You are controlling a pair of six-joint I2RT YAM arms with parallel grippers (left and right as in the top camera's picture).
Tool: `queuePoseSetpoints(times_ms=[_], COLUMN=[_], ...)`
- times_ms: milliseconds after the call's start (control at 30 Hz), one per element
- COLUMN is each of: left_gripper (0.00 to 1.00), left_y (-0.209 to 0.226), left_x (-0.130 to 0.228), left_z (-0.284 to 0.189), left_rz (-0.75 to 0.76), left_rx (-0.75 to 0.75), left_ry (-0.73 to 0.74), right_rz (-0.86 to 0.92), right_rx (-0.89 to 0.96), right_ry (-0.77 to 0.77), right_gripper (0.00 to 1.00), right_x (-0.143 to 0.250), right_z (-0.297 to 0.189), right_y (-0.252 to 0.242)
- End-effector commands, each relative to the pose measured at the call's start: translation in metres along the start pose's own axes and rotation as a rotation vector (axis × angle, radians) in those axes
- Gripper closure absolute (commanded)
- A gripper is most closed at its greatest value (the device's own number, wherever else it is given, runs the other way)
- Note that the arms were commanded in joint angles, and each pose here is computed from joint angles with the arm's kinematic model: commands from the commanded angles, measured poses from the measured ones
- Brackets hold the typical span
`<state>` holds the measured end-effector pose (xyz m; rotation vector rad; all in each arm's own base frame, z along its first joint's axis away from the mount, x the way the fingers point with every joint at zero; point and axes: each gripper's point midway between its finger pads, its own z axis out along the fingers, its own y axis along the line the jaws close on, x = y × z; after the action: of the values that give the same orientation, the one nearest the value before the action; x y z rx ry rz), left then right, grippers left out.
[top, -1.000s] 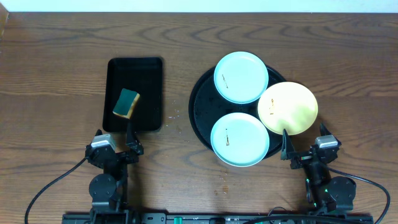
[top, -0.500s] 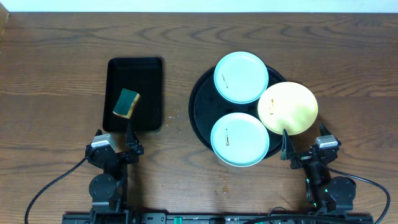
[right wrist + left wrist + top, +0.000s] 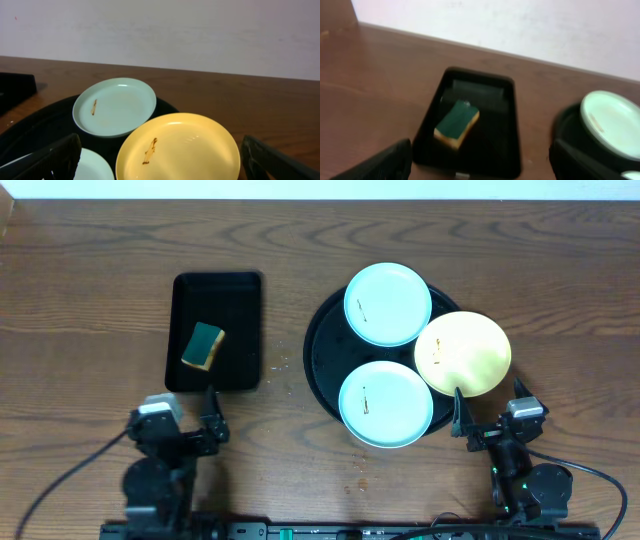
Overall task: Clean dirty plates on tray and stack at the side
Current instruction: 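Move the left gripper over the green-yellow sponge in the black tray, then lower the left gripper and grasp the sponge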
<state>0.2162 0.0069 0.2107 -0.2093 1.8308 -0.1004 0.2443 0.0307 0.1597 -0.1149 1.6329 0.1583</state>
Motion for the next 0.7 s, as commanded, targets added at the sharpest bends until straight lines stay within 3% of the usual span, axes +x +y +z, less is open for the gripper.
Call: queuePoseSetpoints(times_ms=[0,267,400,667], left_gripper=[0.13,0.13,0.13,0.13], left_y=[-0.022,-0.038,-0.043,-0.036], left_x=[-0.061,-0.099,-0.116,-0.066], left_z=[-0.023,-0.022,0.013,0.080], left_rz=[0.041,0.201,0.198,0.203], left_rx=[0.061,0.057,0.047,0.028], left_ry=[0.024,0.558,0.636,0.877], right_rz=[0.015,0.015,0.015,0.015], right_rx=[0.010,0.010,0.010,0.010], right_ry=[0.002,0.002,0.002,0.002], right_gripper=[0.01,0.01,0.01,0.01], right_x=[0.001,0.001,0.001,0.001], right_z=[0.000,0.000,0.000,0.000], right_y=[-0.002,-0.002,-0.002,-0.002])
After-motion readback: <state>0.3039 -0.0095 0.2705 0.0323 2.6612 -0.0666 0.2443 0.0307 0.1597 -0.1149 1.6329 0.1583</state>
